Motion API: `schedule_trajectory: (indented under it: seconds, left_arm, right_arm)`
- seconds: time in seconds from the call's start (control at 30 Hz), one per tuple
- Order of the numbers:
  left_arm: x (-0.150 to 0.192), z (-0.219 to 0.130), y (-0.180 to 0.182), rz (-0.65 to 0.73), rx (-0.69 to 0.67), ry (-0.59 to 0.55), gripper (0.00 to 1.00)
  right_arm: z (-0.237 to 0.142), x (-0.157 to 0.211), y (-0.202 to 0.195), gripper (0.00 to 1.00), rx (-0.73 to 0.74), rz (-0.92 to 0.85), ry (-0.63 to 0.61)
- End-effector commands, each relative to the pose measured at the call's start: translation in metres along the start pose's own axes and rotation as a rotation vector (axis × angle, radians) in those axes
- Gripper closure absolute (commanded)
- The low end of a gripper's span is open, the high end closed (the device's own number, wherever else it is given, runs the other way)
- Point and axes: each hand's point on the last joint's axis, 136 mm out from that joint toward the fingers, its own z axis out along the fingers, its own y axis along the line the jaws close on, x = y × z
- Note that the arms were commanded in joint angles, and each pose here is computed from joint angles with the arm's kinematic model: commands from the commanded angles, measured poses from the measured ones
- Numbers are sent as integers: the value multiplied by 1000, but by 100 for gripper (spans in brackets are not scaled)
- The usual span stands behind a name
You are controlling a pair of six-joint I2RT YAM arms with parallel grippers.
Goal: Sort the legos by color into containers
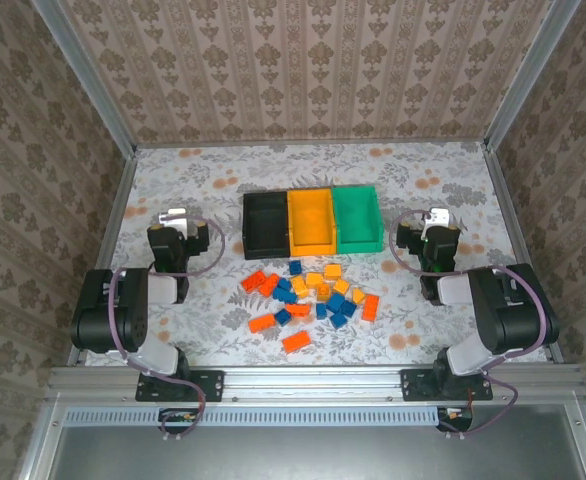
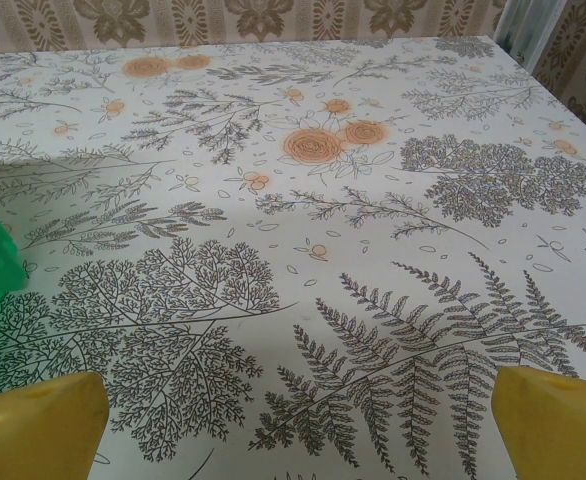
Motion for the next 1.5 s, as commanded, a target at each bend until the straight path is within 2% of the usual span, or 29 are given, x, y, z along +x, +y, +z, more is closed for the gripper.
schedule_trajectory:
  seconds: [0.0,0.67,0.73,0.87,0.97,1.1,1.17,1.27,1.33,1.4,1.47]
  left_arm:
    - [-3,1,-2,15,12,-4,0]
    - [-3,1,4,3,-16,-6,0]
    - [-10,-7,12,0,-94,-7,0]
    - [-31,-21,16,28,-151,-29,0]
    - [-51,-34,21,15,-180,-61,0]
    - [-83,-46,28,-123,-183,-133,0]
    - [-94,-47,30,-215,-173,-157,0]
    - [-91,-50,45,-404,-239,-103,0]
    - [-71,-65,66,-615,-368,-30,0]
    - [-65,-71,72,-749,-331,-49,0]
    - [-53,-78,75,-938,-301,-70,0]
  right_arm:
    - [1,-19,3,0,-12,27,-54]
    - [1,-22,4,0,-26,26,-58]
    - [-2,-33,10,0,-31,-10,-18]
    - [-1,-44,7,0,33,-12,126]
    - [-6,-55,12,0,78,-14,130]
    - [-22,-75,9,0,152,64,115]
    - [-32,-86,1,0,239,120,60]
    - [-44,-89,-11,0,302,292,91]
    - [-51,-83,-8,0,260,427,178]
    - [-50,-86,17,0,87,436,217]
    - [-52,-83,30,0,7,472,229]
